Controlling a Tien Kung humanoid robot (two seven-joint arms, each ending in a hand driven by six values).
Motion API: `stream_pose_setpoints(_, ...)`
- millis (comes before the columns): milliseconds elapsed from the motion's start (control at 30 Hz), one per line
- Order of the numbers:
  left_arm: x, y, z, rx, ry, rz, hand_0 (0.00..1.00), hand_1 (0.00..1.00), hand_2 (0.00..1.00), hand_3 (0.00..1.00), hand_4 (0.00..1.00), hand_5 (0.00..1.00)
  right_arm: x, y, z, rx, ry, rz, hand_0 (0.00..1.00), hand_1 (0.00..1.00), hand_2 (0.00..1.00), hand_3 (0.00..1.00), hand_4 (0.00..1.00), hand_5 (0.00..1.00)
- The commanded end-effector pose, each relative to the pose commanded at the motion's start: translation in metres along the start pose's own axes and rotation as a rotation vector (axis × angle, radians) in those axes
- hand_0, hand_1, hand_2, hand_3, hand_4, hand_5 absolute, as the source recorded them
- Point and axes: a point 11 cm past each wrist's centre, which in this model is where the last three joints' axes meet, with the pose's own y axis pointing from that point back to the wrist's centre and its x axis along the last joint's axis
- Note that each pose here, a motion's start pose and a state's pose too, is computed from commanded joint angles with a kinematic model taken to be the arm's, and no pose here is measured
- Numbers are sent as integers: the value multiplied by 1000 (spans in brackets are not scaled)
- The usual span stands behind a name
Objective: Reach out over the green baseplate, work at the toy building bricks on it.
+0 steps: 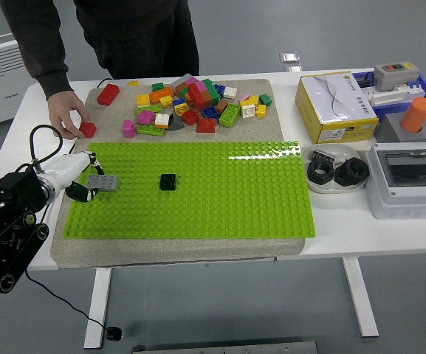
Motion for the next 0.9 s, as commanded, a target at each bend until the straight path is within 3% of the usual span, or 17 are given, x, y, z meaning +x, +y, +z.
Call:
stream_pose_setpoints(33, 0, 0, 0, 1, 0, 2, 998, 998, 983, 503, 858, 2, 0, 0, 0, 0, 0, 0, 687, 671, 815, 950, 890, 998)
stream_pose_setpoints(567, 5, -1, -3, 8, 5, 9, 998, 998, 968, 482, 875, 2, 0, 0, -1, 2, 0, 0, 688, 671, 814, 950, 892, 998)
stream_pose_setpoints(900, 10, -3, -1, -8, -52, -17, 998, 998, 956, 481, 864, 2, 1, 0, -2, 5, -1, 1, 688, 670, 813, 950, 894, 998)
